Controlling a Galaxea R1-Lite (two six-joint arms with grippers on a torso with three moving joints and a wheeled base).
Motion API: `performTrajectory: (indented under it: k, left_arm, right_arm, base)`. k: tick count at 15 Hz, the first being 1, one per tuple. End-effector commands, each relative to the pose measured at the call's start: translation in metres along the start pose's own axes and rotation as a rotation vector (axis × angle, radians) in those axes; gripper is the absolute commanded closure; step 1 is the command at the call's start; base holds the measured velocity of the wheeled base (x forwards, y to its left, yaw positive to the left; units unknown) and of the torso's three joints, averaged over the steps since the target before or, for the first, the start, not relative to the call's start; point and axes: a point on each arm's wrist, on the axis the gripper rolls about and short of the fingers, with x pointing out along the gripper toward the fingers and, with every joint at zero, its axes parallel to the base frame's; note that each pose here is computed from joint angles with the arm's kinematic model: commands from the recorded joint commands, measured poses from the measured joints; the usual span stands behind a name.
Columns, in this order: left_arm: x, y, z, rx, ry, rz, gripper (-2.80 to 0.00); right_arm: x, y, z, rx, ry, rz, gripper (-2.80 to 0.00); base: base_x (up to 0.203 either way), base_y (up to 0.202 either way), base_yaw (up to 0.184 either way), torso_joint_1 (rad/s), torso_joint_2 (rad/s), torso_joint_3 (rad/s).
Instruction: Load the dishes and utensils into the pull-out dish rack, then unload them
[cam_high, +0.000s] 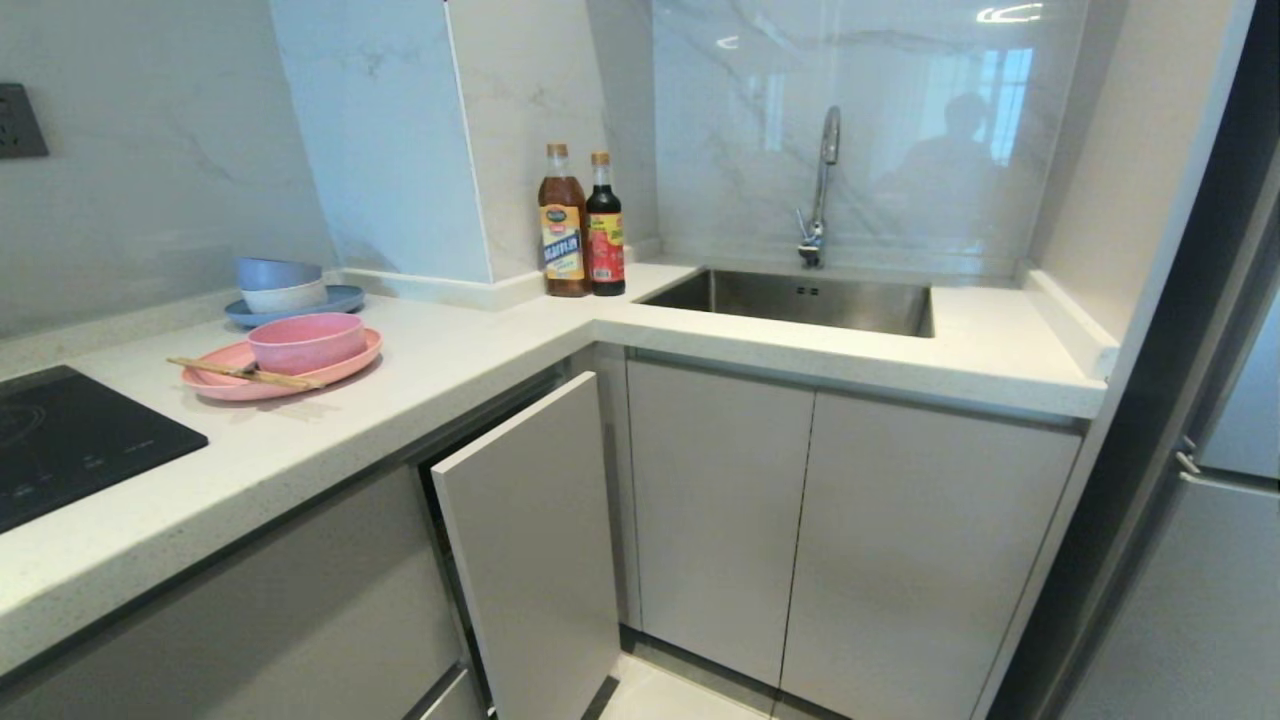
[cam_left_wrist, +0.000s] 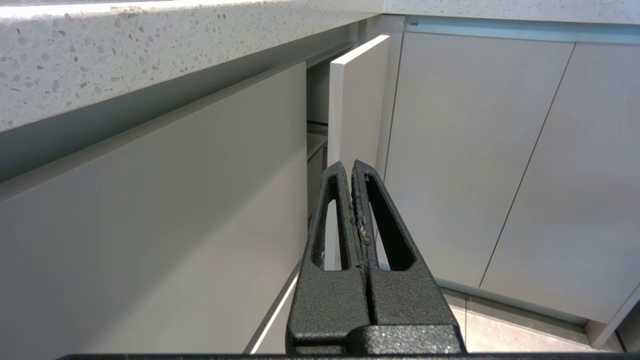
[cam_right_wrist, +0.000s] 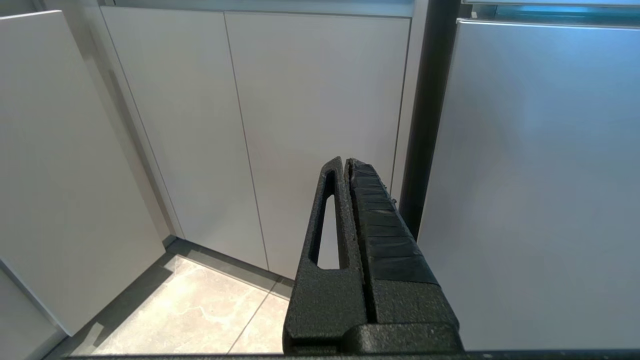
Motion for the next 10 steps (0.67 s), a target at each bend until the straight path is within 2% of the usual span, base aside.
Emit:
performTrajectory:
  k: [1, 10]
  left_arm:
    - [0.0009, 0.0, -0.0034, -0.001, 0.012, -0.001, 0.0]
    - [0.0009, 0.0, -0.0034, -0.001, 0.012, -0.001, 0.0]
  right_arm:
    - [0.0001, 0.0, -0.0003, 0.001, 0.0, 0.001, 0.0]
    - [0.0001, 0.0, -0.0003, 0.006, 0.0, 0.001, 0.0]
  base:
    - [0.0, 0.0, 0.0, 0.0, 0.0, 0.0]
    - [0.0, 0.0, 0.0, 0.0, 0.0, 0.0]
